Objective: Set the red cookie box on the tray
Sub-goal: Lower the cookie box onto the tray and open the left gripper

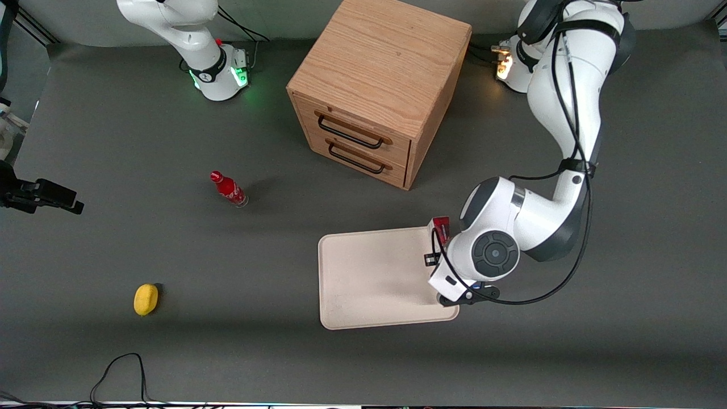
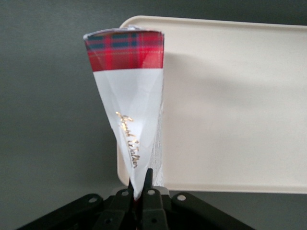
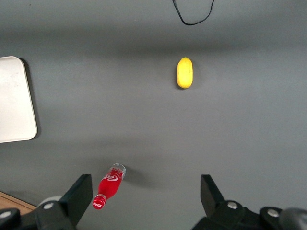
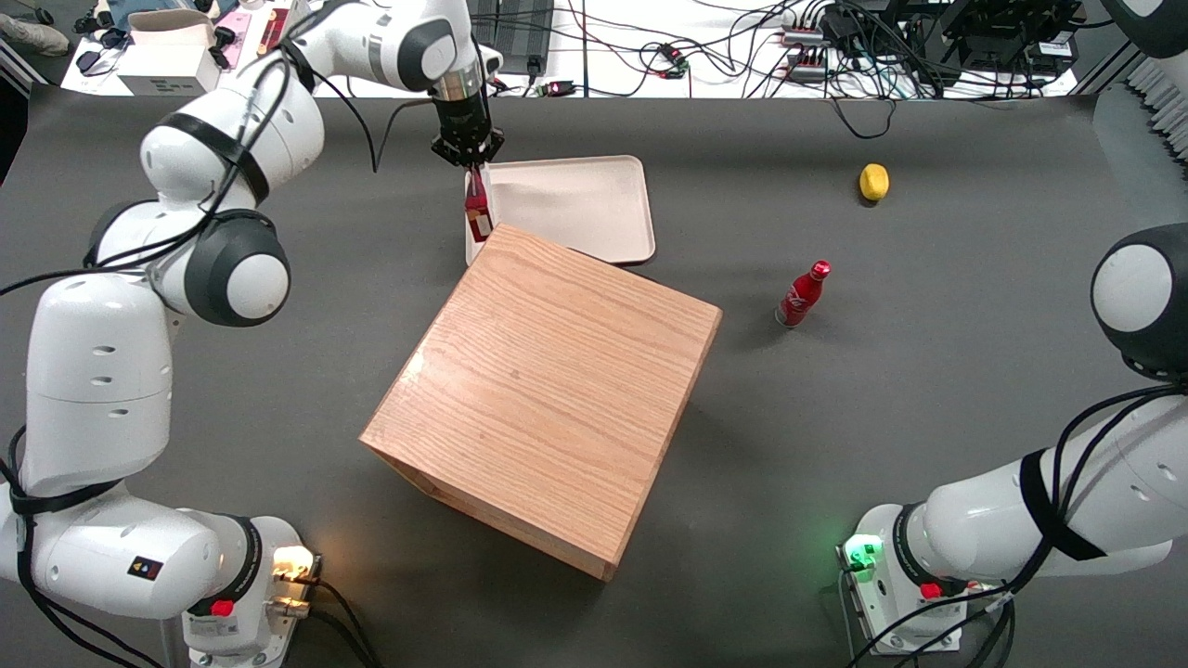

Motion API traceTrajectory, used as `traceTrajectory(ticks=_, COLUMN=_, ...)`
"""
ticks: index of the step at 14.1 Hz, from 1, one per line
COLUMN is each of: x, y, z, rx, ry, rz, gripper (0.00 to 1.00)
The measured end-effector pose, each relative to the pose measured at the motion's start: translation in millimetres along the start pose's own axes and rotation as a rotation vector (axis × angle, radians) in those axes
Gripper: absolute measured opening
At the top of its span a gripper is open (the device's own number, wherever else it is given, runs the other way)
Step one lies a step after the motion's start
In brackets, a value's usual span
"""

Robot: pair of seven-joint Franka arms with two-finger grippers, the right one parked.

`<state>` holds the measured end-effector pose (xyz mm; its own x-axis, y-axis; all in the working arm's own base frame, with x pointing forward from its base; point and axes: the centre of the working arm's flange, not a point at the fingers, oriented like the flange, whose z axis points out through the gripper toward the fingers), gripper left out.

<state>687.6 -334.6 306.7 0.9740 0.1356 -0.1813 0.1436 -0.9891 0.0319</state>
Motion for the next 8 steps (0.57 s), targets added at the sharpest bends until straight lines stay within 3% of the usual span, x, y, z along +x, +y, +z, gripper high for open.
traceTrajectory(ticks=8, x=5, y=6, z=34, rx=0.000, ry=0.016, rz=0.001, gripper=0.03)
